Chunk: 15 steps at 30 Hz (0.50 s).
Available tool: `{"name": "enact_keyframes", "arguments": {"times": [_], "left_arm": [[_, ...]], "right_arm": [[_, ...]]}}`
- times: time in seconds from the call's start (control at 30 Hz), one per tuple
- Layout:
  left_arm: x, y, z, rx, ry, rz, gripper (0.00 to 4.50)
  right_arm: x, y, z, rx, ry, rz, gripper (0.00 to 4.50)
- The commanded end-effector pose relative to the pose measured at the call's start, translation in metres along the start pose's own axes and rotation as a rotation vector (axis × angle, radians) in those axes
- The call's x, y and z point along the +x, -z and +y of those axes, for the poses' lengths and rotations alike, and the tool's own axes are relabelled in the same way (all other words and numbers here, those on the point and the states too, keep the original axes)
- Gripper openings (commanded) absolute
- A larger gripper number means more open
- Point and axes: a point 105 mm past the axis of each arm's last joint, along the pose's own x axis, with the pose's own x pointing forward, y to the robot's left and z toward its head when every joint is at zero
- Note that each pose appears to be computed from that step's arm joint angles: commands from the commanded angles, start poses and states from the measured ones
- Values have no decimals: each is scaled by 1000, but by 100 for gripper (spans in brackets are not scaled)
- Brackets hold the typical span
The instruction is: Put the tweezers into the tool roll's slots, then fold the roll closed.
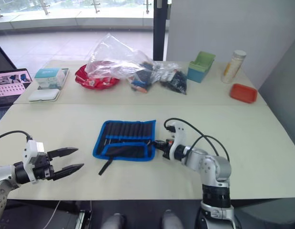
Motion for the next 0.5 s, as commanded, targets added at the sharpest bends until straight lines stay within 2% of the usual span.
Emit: {"name": "enact_keyframes", "arguments": {"times": [0.03,0.17,0.37,0.5], "left_arm": [[-1,-4,2,15,-6,-7,378],[-2,-3,2,10,-4,-2,378],[0,-1,3,8,6,3,378],[2,-1,4,8,10,3,378]], "right_arm": [[-5,-6,3,-2,-13,-34,2],[-8,-15,12,-14,-47,-61,2],[-16,-41,45,-34,-156,-111,2],[-15,-49,63,-56,-188,-109,2]]}}
